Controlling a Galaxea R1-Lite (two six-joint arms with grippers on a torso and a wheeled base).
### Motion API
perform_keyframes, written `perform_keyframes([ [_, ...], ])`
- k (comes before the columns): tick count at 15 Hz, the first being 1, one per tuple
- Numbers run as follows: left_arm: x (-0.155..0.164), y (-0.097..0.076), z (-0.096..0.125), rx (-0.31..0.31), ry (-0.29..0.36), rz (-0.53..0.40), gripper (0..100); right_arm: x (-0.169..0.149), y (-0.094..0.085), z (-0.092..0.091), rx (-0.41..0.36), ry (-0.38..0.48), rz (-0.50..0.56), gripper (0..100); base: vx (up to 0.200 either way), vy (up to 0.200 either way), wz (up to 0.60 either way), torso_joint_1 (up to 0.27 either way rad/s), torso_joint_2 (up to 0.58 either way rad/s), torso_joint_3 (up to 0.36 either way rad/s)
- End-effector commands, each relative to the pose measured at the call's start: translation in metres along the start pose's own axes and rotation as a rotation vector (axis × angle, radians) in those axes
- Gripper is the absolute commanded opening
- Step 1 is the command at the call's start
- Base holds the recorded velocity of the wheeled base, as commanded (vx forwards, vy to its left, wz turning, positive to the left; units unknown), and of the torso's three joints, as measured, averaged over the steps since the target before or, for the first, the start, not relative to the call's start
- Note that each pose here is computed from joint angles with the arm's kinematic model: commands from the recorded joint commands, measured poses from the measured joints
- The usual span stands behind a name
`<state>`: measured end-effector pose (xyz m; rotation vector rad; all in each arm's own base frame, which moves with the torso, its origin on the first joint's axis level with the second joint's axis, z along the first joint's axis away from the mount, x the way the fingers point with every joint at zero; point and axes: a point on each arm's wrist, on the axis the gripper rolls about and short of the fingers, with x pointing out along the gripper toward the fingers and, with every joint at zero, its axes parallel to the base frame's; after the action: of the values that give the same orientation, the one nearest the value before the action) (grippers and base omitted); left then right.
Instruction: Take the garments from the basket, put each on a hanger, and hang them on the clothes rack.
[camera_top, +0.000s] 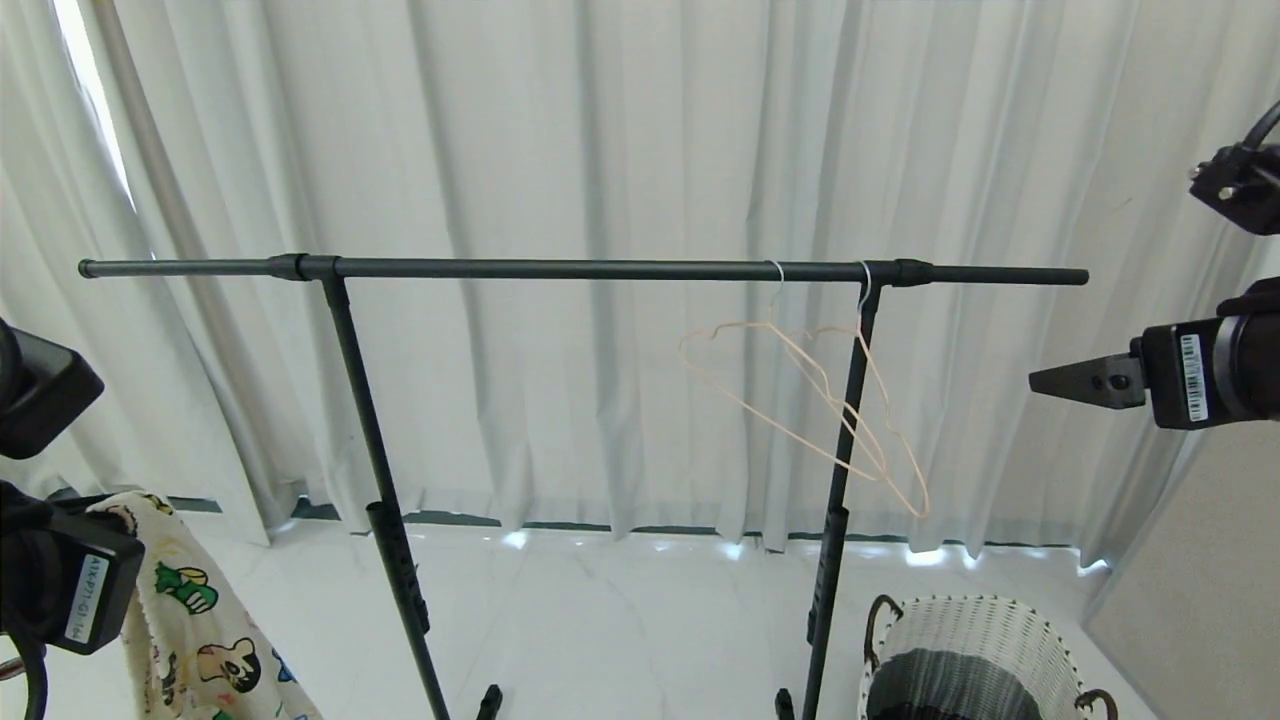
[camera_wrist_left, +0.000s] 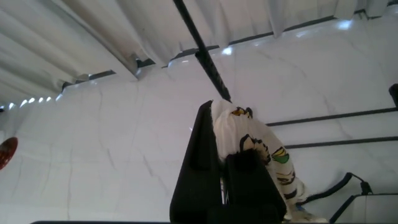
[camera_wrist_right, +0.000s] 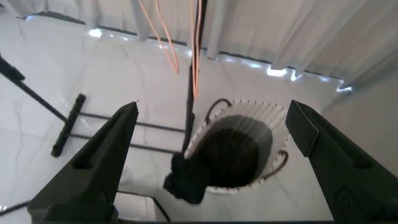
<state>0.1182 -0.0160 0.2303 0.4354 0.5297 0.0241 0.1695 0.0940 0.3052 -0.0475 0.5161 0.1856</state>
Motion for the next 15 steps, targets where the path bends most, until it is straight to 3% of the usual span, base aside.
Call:
perform_keyframes([
  [1, 0.001, 0.0, 0.0, 0.0, 0.003, 0.0, 0, 0.009, 0.003, 0.001, 0.0, 0.008, -0.002, 100, 0.2, 0.2, 0.0, 0.002, 0.0, 0.002],
  [6, 0.002, 0.0, 0.002, -0.007, -0.018, 0.007, 0, 0.045, 0.001, 0.003, 0.019, 0.044, -0.052, 100, 0.2, 0.2, 0.0, 0.003, 0.0, 0.0],
  [10, 0.004, -0.003, -0.004, 0.001, 0.0, -0.005, 0, 0.063, -0.023, 0.003, 0.068, 0.073, -0.117, 100, 0.0, 0.0, 0.0, 0.0, 0.0, 0.0],
  [15, 0.003, -0.002, -0.004, 0.003, -0.004, -0.003, 0, 0.07, -0.048, -0.006, 0.073, 0.118, -0.178, 100, 0.0, 0.0, 0.0, 0.0, 0.0, 0.0],
])
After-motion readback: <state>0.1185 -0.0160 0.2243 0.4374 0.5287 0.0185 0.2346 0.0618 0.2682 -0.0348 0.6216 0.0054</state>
